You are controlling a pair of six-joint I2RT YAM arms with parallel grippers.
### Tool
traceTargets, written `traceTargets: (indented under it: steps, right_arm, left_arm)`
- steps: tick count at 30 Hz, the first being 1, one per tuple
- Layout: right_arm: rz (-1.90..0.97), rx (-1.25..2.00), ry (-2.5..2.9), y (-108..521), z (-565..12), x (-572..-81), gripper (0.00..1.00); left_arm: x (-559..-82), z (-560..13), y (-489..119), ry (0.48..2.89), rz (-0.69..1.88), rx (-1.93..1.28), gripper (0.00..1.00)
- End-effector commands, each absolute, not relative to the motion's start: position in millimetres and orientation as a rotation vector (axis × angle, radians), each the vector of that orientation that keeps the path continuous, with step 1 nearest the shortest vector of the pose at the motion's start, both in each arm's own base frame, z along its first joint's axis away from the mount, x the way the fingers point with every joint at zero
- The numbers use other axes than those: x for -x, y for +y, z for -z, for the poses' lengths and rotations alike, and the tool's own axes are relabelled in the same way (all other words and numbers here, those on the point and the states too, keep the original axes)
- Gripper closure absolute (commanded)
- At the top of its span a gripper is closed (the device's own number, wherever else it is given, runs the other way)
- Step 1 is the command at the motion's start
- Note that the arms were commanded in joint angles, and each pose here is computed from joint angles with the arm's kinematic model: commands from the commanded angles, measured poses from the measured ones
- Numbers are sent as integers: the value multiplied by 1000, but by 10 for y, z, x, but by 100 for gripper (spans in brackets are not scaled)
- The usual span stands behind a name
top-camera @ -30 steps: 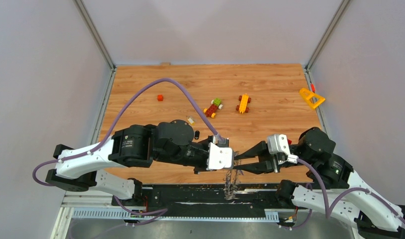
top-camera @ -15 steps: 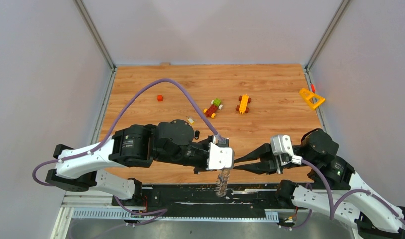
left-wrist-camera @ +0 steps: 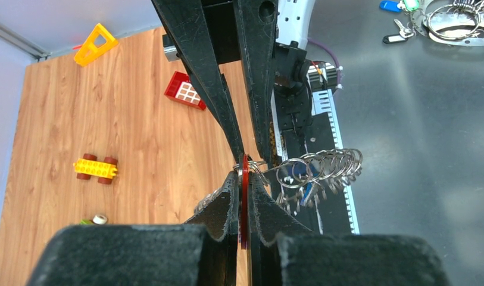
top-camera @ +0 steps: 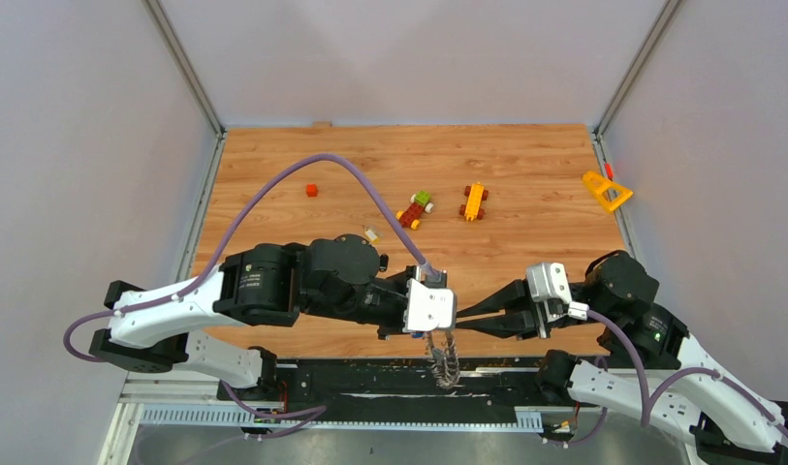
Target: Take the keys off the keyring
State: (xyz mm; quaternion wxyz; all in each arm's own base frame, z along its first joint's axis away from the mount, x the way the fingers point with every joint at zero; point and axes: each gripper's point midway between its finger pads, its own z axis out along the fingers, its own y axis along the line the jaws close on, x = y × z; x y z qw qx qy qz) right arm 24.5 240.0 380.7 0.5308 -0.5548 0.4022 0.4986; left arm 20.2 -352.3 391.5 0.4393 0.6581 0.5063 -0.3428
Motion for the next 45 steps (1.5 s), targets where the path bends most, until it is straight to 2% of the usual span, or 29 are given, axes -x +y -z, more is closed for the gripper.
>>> traceTargets:
  steps: [1, 6, 10, 22, 36, 45]
  right_arm:
    - [-1212, 1309, 915, 2385, -3914, -197, 86]
    - [-1212, 1308, 906, 2366, -3915, -182, 90]
    - [-1210, 1310, 915, 2373, -3897, -191, 85]
    - [-1215, 1335, 939, 2414, -3815, -204, 84]
    - [-1208, 1341, 951, 2448, -3778, -235, 73]
    - [-1217, 1351, 953, 2449, -3759, -219, 88]
  left_arm:
    - [-174, -4069, -3572, 1197, 888, -1602, 100]
    - [-175, -4056, -3575, 1199, 886, -1604, 100]
    - [-178, -4071, -3576, 1197, 887, -1601, 100]
    - [-172, -4085, -3595, 1191, 891, -1601, 100]
    - [-133, -4052, -3617, 1190, 906, -1624, 100]
    - [-142, -4055, -3613, 1190, 901, -1621, 100]
